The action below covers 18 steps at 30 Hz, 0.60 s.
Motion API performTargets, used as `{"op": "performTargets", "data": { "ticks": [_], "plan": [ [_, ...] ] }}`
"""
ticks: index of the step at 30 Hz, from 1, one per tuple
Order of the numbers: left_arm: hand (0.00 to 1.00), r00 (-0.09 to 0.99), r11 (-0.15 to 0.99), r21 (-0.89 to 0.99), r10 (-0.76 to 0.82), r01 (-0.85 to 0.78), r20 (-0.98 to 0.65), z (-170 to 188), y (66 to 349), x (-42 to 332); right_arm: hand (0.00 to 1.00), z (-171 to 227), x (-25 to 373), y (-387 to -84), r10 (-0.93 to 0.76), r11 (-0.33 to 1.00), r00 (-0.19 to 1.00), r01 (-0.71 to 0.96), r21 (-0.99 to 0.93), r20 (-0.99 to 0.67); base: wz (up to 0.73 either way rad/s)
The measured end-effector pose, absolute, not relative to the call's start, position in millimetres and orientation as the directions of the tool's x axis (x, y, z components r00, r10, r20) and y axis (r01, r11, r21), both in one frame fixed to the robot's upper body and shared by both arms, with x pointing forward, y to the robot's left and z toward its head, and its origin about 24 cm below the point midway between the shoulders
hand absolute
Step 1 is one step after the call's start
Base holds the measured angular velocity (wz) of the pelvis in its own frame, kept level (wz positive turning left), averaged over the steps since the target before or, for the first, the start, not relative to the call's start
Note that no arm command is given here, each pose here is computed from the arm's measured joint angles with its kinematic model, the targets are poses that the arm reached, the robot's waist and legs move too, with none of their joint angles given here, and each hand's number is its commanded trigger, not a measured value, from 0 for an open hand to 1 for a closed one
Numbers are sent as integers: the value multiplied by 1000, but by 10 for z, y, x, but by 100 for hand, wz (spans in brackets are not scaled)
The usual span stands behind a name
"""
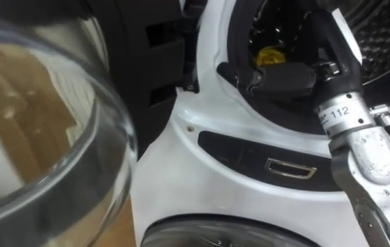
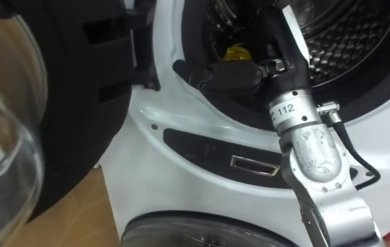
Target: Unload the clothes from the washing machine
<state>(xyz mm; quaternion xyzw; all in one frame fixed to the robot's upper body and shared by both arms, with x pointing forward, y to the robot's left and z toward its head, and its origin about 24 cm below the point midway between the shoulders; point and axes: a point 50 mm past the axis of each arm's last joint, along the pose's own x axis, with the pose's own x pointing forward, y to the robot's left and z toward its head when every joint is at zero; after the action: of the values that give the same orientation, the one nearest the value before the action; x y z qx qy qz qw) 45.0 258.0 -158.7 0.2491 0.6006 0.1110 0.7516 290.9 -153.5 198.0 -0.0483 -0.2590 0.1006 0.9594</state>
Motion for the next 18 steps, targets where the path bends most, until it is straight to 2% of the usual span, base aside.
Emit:
{"op": "performTargets", "data": {
  "ticks": [5, 12, 18],
  "plan": [
    [0, 248, 854, 509, 472, 110, -846, -1584, 2598, 415, 0, 2007, 2879, -1518, 254, 967, 831, -212, -141, 495, -2],
    [0, 204, 857, 510, 488, 72, -848, -1579, 2652, 267, 0, 2023, 2756, -1903, 118, 992, 846, -72, -107, 520, -11],
    [0, 213, 856, 512, 488, 75, -847, -1573, 2670, 269, 0, 2002, 2725, -1910, 139, 989, 847, -96, -109, 513, -12]
  ]
}}
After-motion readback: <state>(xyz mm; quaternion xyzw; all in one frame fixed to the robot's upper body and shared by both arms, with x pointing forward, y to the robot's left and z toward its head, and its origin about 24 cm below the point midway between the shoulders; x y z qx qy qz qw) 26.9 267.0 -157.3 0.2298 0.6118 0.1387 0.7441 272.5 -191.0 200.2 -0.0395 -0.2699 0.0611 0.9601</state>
